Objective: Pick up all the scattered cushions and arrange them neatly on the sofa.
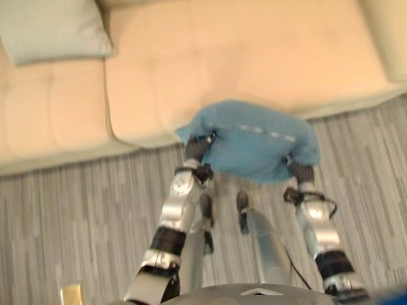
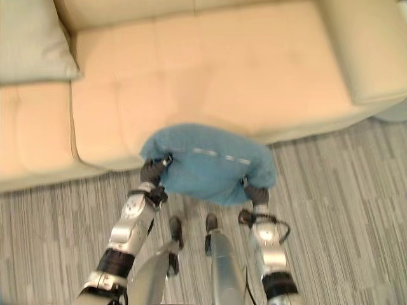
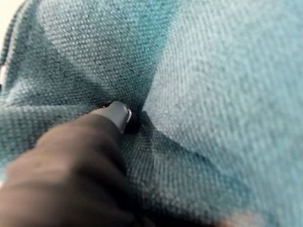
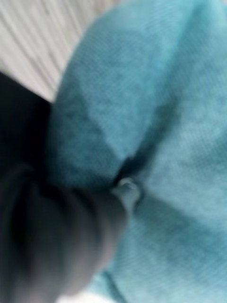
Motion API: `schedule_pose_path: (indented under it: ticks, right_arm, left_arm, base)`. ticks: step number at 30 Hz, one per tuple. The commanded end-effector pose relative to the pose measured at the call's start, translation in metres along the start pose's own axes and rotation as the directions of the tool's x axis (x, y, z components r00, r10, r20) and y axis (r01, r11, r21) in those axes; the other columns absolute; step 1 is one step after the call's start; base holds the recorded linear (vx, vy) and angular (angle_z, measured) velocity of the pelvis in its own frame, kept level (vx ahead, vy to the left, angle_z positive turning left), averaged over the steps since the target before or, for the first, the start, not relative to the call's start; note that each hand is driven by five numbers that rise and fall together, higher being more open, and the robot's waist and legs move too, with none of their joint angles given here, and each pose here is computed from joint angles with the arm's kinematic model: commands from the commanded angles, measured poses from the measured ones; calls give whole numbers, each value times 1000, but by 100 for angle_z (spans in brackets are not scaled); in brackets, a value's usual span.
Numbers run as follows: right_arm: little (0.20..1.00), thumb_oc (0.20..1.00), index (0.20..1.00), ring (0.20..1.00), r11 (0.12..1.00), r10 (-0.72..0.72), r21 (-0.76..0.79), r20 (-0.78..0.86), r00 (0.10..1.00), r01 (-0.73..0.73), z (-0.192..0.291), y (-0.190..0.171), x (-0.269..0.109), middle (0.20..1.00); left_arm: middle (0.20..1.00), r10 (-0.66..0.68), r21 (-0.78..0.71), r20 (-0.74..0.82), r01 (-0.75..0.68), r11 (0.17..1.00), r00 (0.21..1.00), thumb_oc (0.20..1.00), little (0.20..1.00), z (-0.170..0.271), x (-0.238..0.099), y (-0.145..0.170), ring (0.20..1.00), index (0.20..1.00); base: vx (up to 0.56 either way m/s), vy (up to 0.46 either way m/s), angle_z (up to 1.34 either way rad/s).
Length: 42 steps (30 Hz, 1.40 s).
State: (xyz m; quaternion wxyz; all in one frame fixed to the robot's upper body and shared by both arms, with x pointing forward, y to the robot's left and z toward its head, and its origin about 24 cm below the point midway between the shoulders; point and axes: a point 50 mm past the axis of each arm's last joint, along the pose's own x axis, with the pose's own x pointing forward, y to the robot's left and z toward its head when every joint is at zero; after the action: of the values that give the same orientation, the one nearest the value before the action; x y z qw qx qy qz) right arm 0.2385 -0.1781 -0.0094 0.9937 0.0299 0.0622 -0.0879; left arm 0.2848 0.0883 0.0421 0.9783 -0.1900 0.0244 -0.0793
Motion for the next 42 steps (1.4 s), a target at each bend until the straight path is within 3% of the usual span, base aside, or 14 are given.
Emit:
schedule_pose_path:
  ticks: [1, 11, 17, 31, 42]
  right_arm:
    - [200, 200, 200, 200, 948, 311, -53, 380, 871, -315, 80, 68, 16, 200]
    - [200, 200, 200, 200, 956, 285, -30, 328, 901, -291, 62, 59, -10, 200]
    - [200, 200, 200, 200, 954, 298, -80, 333, 894, -289, 61, 59, -16, 200]
    - [200, 200, 200, 200, 929, 364, -58, 319, 875, -365, 60, 80, -16, 200]
    - [200, 200, 200, 200, 915, 381, 14, 302, 874, -404, 62, 84, -15, 200]
  left_arm:
    - [200, -449, -83, 85, 455, 886, 890, 200, 200, 15, 9, -113, 200, 200]
    - [200, -376, -317, -23, 349, 882, 927, 200, 200, -32, -23, -101, 200, 200]
    - [200, -341, -366, -34, 306, 879, 939, 200, 200, -39, -26, -96, 200, 200]
    - [200, -217, -307, -103, 176, 935, 971, 200, 200, -48, -30, -55, 200, 200]
    - [200, -175, -286, -105, 139, 948, 979, 200, 200, -41, -15, -51, 200, 200]
  base:
    - [213, -381, -121]
    - [167, -364, -74]
    - [94, -245, -17]
    - [175, 16, -20]
    - [50, 15, 53]
